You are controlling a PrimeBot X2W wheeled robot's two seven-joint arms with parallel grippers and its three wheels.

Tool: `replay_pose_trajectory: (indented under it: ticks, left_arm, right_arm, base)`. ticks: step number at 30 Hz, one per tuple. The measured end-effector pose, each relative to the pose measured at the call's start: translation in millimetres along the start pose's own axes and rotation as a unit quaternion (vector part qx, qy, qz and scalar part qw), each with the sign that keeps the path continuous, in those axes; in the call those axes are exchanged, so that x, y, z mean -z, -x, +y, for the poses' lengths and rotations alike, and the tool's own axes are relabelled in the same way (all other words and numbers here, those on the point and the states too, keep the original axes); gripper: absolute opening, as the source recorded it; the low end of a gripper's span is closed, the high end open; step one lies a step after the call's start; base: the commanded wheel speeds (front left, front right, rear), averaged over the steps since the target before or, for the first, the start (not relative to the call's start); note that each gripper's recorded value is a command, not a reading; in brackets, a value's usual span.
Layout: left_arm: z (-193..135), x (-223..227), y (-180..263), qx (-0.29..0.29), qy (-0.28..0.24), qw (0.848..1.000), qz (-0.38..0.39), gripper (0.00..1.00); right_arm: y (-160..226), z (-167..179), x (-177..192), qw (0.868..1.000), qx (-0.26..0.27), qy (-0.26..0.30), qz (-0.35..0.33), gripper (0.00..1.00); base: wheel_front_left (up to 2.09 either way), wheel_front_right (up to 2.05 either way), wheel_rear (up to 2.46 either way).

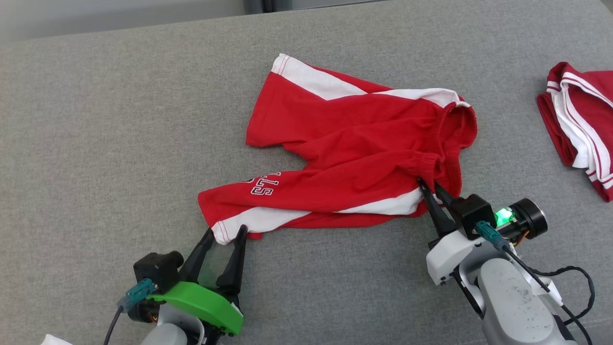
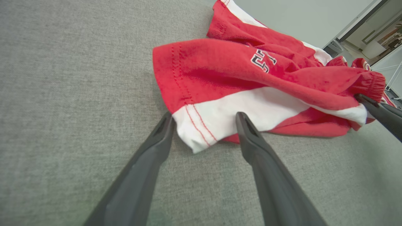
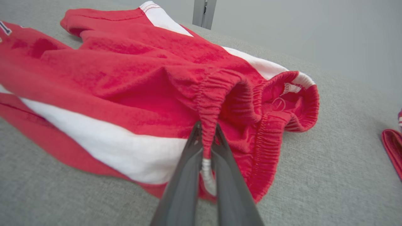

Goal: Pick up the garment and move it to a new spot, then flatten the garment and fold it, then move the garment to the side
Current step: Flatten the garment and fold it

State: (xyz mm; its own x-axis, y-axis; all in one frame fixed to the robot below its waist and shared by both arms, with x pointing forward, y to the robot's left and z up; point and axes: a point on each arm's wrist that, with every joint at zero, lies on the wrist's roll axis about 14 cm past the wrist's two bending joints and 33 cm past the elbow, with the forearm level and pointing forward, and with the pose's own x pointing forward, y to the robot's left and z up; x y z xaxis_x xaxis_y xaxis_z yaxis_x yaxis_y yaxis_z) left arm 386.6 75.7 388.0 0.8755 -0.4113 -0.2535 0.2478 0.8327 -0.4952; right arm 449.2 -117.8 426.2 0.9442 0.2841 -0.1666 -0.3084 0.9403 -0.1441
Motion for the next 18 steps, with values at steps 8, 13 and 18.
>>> replay_pose_trajectory:
  ticks: [8,13,18]
  left_arm:
    - [-4,-4,2,0.007,0.000,1.000,-0.006,0.00]
    - [-6,-17,2,0.010,-0.002,1.000,-0.026,0.00]
    - [-23,-65,4,0.032,-0.015,0.994,-0.102,0.00]
  right_arm:
    - [-2,2,1,1.000,-0.002,-0.005,0.001,0.00]
    - [-3,-1,-9,1.000,0.003,-0.010,-0.012,0.00]
    - [0,-12,-44,0.997,0.022,-0.026,-0.064,0.00]
  base:
    - [0.00,0.00,0.00]
    - [0.00,0.00,0.00]
    - [0.00,0.00,0.00]
